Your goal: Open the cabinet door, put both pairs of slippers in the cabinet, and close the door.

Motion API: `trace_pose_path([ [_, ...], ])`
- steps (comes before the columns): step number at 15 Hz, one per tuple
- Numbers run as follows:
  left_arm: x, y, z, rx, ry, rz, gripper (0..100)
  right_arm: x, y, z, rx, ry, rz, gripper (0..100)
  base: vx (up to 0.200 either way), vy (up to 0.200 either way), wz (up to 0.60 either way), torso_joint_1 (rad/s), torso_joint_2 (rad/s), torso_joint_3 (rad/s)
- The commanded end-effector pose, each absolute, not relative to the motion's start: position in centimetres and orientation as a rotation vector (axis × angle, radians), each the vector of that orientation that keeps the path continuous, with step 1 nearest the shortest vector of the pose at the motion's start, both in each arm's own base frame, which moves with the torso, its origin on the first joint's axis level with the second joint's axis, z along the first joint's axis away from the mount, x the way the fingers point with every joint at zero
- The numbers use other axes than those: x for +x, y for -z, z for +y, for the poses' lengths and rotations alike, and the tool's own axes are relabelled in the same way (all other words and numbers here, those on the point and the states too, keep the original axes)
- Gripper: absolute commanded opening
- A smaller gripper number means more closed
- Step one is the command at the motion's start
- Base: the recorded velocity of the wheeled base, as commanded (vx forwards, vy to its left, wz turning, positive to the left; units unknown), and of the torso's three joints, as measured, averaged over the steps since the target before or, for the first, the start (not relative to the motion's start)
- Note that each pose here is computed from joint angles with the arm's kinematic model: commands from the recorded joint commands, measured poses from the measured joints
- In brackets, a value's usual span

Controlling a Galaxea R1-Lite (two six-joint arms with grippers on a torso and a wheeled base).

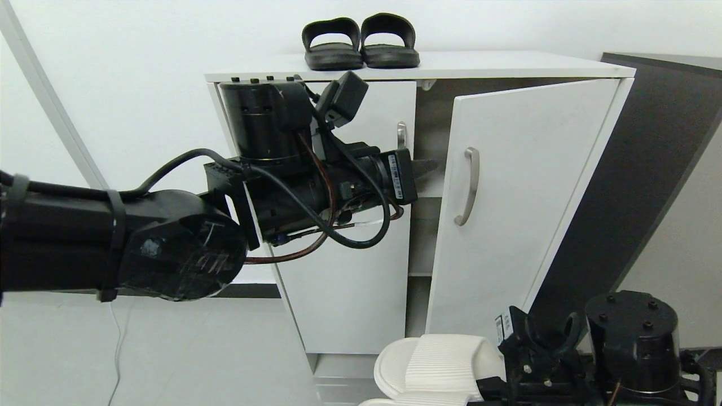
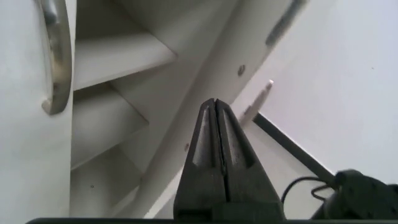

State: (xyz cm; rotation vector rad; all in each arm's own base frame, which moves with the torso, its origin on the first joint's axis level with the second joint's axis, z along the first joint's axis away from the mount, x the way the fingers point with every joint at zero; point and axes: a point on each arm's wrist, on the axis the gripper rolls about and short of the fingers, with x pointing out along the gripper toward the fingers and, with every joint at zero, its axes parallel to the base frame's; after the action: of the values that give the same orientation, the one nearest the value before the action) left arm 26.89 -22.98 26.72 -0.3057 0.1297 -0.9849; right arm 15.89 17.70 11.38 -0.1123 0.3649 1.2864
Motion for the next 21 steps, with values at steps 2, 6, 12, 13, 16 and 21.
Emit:
trace_pose_path([
  [2, 29.1, -25.8, -24.2, -0.302, 0.962, 0.138, 0, 15.6, -11.3, 17.7, -0.116, -1.297, 0.368, 0, 0.0, 0.0, 0.0, 0.0, 0.0, 0.0],
  [6, 31.2, -24.7, -24.8, -0.305, 0.92, 0.149, 0, 15.3, -11.1, 17.8, -0.123, -1.306, 0.375, 0, 0.0, 0.0, 0.0, 0.0, 0.0, 0.0],
  [12, 28.6, -24.4, -26.6, -0.295, 0.996, 0.159, 0, 14.9, -10.8, 17.7, -0.13, -1.319, 0.39, 0, -0.2, 0.0, 0.0, 0.002, 0.0, 0.006],
  [13, 27.5, -24.4, -27.7, -0.296, 1.036, 0.147, 0, 14.8, -10.8, 17.8, -0.132, -1.321, 0.389, 0, -0.2, 0.0, 0.0, 0.007, 0.0, 0.002],
  [16, 26.9, -24.8, -27.8, -0.306, 1.054, 0.114, 0, 14.8, -10.7, 17.7, -0.133, -1.321, 0.389, 0, 0.0, 0.0, 0.0, 0.0, 0.0, 0.0],
  [21, 28.9, -25.7, -24.5, -0.32, 0.901, 0.065, 0, 15.3, -11.0, 17.9, -0.126, -1.304, 0.375, 0, 0.0, 0.0, 0.0, 0.0, 0.0, 0.0],
])
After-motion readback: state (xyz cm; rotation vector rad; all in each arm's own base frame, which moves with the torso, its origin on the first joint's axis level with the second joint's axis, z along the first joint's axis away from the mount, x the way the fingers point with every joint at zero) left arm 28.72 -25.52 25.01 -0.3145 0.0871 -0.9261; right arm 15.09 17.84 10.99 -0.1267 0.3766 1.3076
